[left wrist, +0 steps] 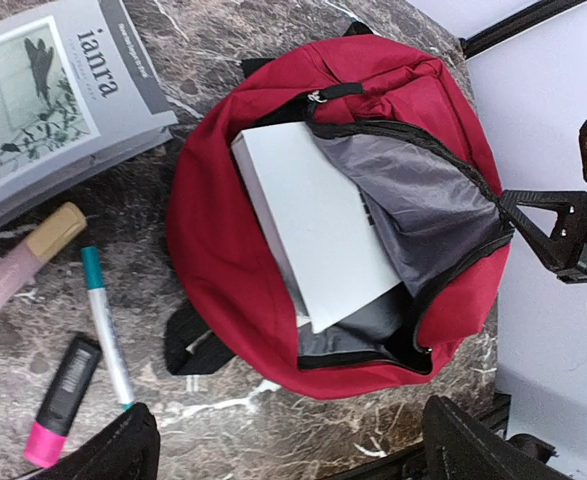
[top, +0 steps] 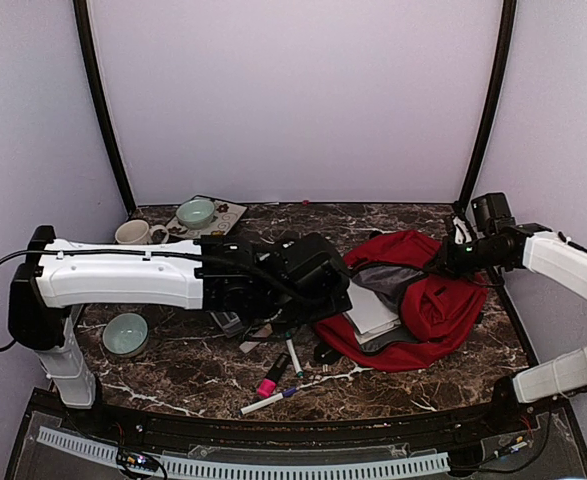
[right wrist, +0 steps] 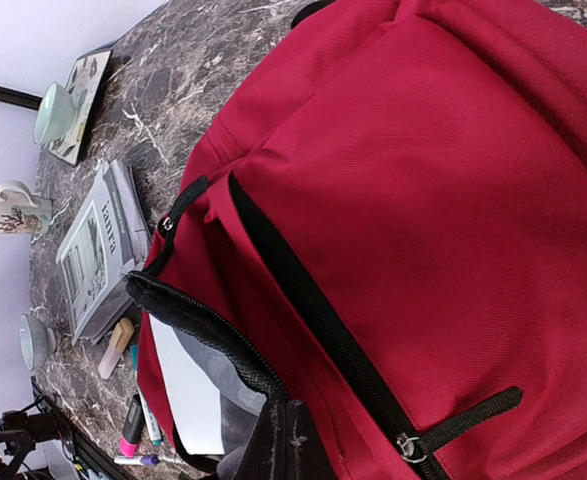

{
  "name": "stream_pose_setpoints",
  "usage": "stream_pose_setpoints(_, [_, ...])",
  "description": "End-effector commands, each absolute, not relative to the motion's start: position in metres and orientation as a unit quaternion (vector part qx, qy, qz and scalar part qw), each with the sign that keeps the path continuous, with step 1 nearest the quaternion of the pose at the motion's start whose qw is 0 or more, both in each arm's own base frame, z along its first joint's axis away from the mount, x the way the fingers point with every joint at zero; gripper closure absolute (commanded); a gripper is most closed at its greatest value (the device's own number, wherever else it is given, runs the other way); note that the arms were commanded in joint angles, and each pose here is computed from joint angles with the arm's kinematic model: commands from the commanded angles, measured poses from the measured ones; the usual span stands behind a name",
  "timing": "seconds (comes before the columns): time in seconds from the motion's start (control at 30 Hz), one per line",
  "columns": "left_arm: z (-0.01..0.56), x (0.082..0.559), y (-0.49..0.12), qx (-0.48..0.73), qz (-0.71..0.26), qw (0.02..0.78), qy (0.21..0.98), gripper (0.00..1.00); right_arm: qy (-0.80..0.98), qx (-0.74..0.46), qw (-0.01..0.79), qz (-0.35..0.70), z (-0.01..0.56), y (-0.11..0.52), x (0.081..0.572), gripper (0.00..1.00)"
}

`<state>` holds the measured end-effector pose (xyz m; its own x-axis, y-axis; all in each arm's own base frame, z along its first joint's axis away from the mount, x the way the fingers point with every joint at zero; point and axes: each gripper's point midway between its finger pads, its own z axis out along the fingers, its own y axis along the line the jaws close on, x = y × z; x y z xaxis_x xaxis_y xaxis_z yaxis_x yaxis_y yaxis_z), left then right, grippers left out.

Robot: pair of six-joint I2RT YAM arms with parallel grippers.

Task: Pack the student bag
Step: Place the largest pocket of the student bag.

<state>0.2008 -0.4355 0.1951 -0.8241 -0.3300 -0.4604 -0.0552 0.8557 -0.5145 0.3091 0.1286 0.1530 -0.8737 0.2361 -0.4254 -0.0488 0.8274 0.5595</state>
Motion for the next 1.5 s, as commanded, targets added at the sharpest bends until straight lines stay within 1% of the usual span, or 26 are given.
stream_pose_setpoints(0.0, [0.201, 0.193, -0.377, -0.048, -0.152, 0.309, 0.938, 0.05, 0.919, 0.057, 0.27, 0.28, 0.157, 0.122, 0.326, 1.0])
stream_pose_setpoints(0.17, [0.214, 0.196, -0.322, -0.019, -0.12, 0.35, 0.929, 0.02, 0.92, 0.072, 0.284, 0.259, 0.157, 0.112, 0.339, 1.0])
stream_pose_setpoints(0.23, [0.217, 0.2, -0.296, -0.029, -0.116, 0.355, 0.927, 0.01, 0.92, 0.077, 0.289, 0.254, 0.156, 0.108, 0.344, 0.97])
stream_pose_setpoints(0.27, [0.223, 0.203, -0.281, -0.039, -0.123, 0.357, 0.925, 0.01, 0.919, 0.076, 0.292, 0.254, 0.156, 0.108, 0.346, 0.95])
stream_pose_setpoints(0.4, [0.221, 0.217, -0.24, -0.061, -0.141, 0.356, 0.922, 0.02, 0.919, 0.074, 0.296, 0.25, 0.157, 0.107, 0.354, 0.79])
stream_pose_setpoints(0.57, [0.197, 0.231, -0.204, -0.077, -0.148, 0.336, 0.927, 0.01, 0.92, 0.079, 0.299, 0.242, 0.172, 0.106, 0.367, 0.6])
stream_pose_setpoints(0.83, [0.171, 0.256, -0.177, -0.074, -0.157, 0.278, 0.945, 0.01, 0.922, 0.112, 0.295, 0.226, 0.203, 0.102, 0.392, 0.47])
stream_pose_setpoints(0.97, [0.155, 0.264, -0.165, -0.088, -0.176, 0.251, 0.948, 0.01, 0.918, 0.107, 0.291, 0.248, 0.219, 0.117, 0.399, 0.45])
stream_pose_setpoints(1.2, [0.126, 0.263, -0.156, -0.103, -0.191, 0.208, 0.954, 0.02, 0.9, -0.002, 0.345, 0.266, 0.247, 0.198, 0.402, 0.45])
stream_pose_setpoints(1.33, [0.12, 0.266, -0.151, -0.111, -0.198, 0.195, 0.954, 0.02, 0.89, -0.053, 0.348, 0.289, 0.244, 0.243, 0.401, 0.45])
stream_pose_setpoints(1.47, [0.111, 0.272, -0.144, -0.125, -0.194, 0.186, 0.955, 0.03, 0.889, -0.108, 0.311, 0.319, 0.208, 0.291, 0.403, 0.46])
